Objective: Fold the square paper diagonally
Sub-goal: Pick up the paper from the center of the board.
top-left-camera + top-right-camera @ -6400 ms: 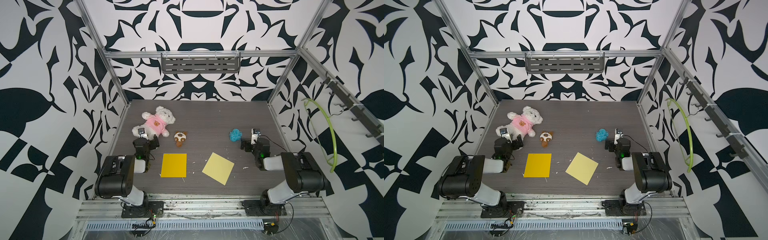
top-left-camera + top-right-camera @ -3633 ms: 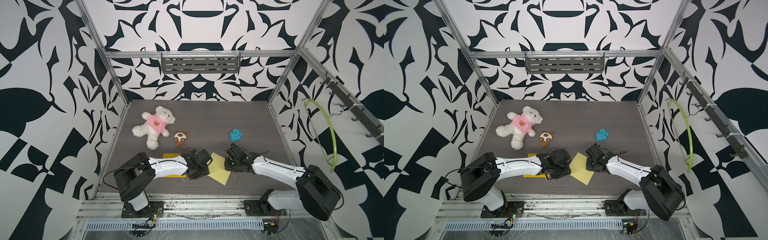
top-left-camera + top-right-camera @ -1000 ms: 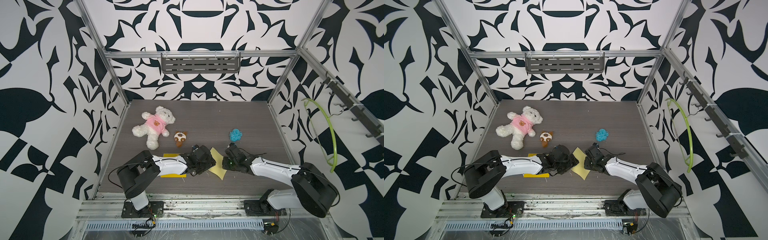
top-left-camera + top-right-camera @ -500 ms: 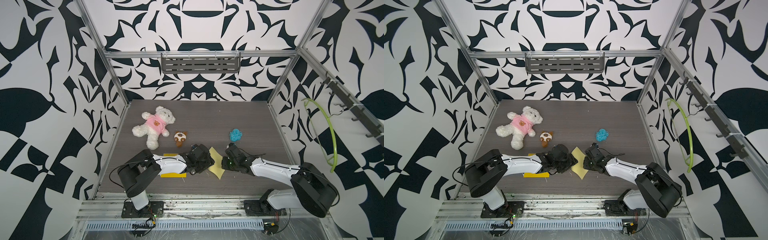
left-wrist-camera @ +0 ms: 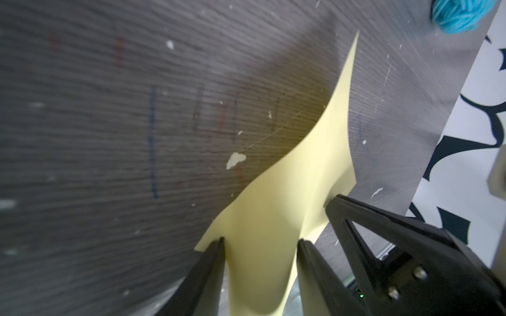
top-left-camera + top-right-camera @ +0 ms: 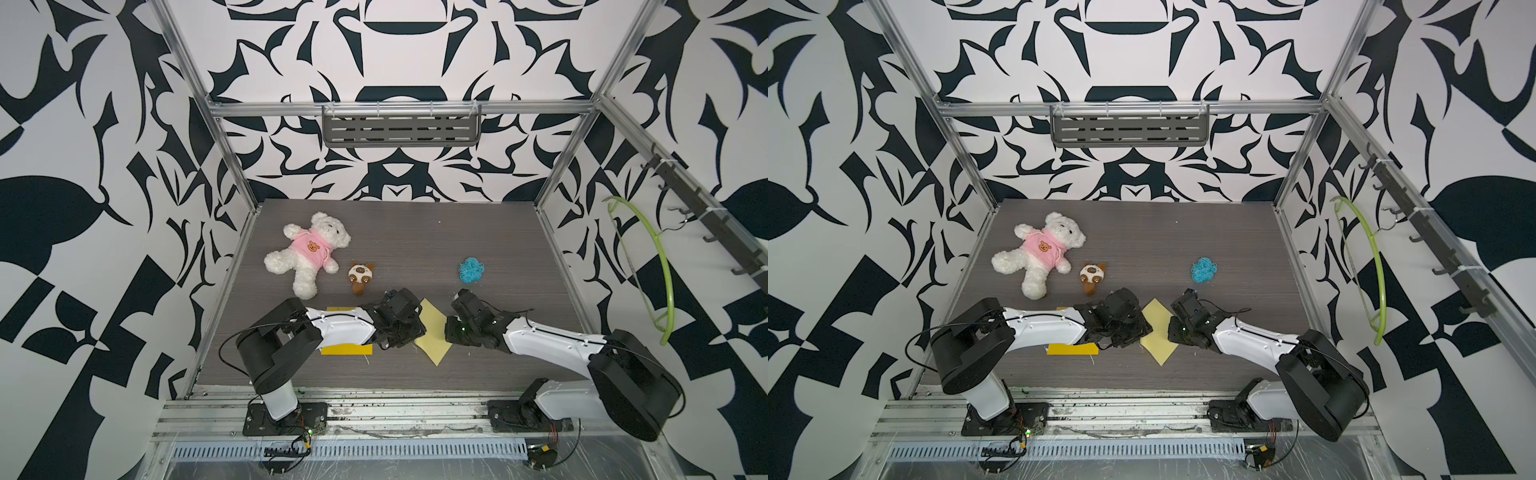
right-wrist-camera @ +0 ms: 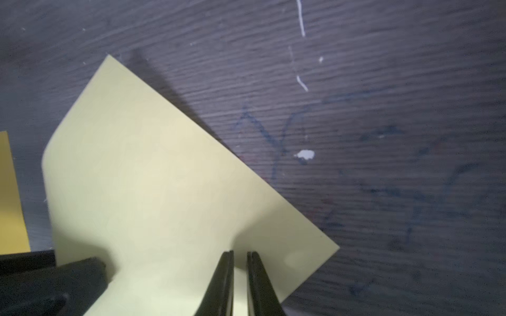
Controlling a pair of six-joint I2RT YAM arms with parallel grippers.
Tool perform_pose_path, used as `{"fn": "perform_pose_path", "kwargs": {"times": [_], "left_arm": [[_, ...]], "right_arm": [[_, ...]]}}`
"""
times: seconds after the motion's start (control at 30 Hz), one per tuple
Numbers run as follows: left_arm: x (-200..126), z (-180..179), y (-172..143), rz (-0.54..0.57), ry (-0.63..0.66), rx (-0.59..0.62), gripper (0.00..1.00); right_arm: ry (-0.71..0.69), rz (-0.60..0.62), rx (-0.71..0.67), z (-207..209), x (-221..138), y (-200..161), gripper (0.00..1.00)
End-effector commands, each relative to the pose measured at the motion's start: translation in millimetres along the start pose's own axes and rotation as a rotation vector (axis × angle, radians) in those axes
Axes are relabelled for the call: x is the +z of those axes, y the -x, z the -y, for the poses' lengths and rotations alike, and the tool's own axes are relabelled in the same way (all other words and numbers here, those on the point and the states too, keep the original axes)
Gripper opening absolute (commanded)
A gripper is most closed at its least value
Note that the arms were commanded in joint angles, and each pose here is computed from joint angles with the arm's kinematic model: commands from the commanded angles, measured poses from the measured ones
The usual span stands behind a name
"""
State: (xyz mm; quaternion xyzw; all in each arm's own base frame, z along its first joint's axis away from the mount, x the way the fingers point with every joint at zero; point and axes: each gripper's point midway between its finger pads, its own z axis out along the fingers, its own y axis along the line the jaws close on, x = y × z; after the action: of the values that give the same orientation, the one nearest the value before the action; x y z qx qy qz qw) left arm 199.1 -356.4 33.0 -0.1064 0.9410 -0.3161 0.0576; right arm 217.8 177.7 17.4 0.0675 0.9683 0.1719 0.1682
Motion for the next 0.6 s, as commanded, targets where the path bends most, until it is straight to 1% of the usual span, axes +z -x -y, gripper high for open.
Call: {"fn": "perform_pose_path", "kwargs": {"times": [0.0,0.13,0.2,0.37,0.43,0.57], "left_arm": [[-7.9,12.8,2.2,-0.003,-0.018,0.015,0.43],[-9.6,17.4,1.8,-0.006,-0.035,0.015,0.42],[-10.3,17.9,1.8,-0.006,-0.036,0.016,0.37],[-11.5,19.5,1.5,-0.008,-0.039,0.017,0.36],[-11.6,19.1,1.7,-0.007,-0.038,0.017,0.32],[-12.7,21.6,0.9,-0.013,-0.044,0.017,0.31]], "right_arm": [[-0.013,-0.019,0.0,4.4,-3.0,-6.6,0.17],[-0.004,-0.005,0.004,2.5,-6.4,-4.1,0.17],[-0.006,0.005,0.005,2.8,-8.9,-2.3,0.17],[-0.029,0.037,0.006,7.1,-17.7,2.7,0.18],[-0.04,0.055,0.005,9.3,-22.3,5.1,0.19],[-0.066,0.088,0.029,16.6,-32.7,7.8,0.23]]}}
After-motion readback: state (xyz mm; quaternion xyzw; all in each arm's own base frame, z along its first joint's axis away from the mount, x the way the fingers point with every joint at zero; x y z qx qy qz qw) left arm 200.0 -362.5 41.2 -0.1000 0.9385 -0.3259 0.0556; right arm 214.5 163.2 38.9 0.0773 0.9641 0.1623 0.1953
